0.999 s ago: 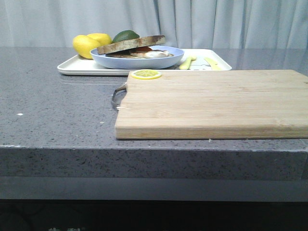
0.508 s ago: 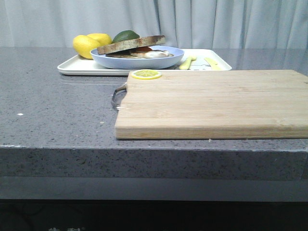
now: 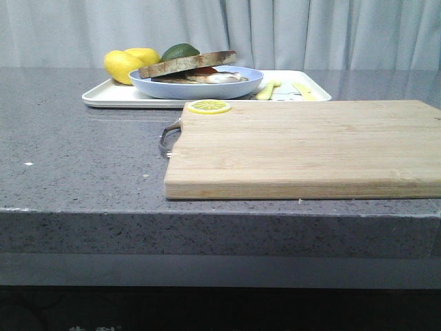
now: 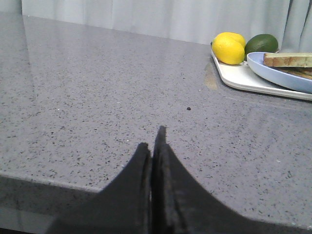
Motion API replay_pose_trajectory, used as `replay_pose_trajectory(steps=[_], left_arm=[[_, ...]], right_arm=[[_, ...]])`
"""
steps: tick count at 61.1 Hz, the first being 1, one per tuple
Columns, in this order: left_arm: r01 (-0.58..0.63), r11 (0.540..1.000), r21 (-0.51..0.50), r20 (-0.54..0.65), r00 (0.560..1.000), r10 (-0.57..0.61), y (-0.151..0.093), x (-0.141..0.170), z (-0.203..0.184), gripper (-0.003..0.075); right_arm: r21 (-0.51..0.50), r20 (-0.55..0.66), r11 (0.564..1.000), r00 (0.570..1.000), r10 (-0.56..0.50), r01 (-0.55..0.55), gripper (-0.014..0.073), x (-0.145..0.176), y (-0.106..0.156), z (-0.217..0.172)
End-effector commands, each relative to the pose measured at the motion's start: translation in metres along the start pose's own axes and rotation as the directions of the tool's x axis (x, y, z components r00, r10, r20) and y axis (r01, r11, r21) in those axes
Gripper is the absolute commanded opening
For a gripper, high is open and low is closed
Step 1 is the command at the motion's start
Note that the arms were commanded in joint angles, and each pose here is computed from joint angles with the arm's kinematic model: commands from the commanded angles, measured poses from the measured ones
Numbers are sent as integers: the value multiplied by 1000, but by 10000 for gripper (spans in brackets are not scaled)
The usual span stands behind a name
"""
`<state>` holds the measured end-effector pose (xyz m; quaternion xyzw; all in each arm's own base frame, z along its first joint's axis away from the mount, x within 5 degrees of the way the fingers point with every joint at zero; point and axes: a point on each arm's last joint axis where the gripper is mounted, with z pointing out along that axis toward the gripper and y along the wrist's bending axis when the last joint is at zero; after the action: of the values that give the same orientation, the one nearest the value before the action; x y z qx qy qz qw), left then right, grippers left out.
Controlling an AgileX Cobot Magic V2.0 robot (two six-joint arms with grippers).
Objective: Place bread and move sandwich to tray
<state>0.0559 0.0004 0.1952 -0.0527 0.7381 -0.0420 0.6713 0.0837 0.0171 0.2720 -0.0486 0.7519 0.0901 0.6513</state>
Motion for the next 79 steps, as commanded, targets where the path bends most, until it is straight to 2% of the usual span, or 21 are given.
replay_pose_trajectory(steps=[1,9,16,23,35,79], left_arm=[[7,1000,12,104,995,-8,-1,-9,-2,-20],[7,1000,12,104,995,-8,-1,-9,-2,-20],[7,1000,12,104,995,-8,-1,-9,-2,-20],[7,1000,12,104,995,-8,-1,-9,-2,-20],[7,1000,12,102,995,-8,-1,-9,-2,-20],[7,1000,12,102,995,-8,-1,-9,-2,-20]], right_arm=[[20,215,1000,977,-13,9,-61,-8,-2,-6],[94,295,995,955,-9,-19,-61,21,-9,-17],[154,297,987,955,4,-52,-61,50,-14,-22],[164,253,984,967,24,-68,-61,68,-16,-23],[171,176,982,983,47,-77,-61,75,-16,-21],[172,176,982,983,47,-77,-61,75,-16,-21]])
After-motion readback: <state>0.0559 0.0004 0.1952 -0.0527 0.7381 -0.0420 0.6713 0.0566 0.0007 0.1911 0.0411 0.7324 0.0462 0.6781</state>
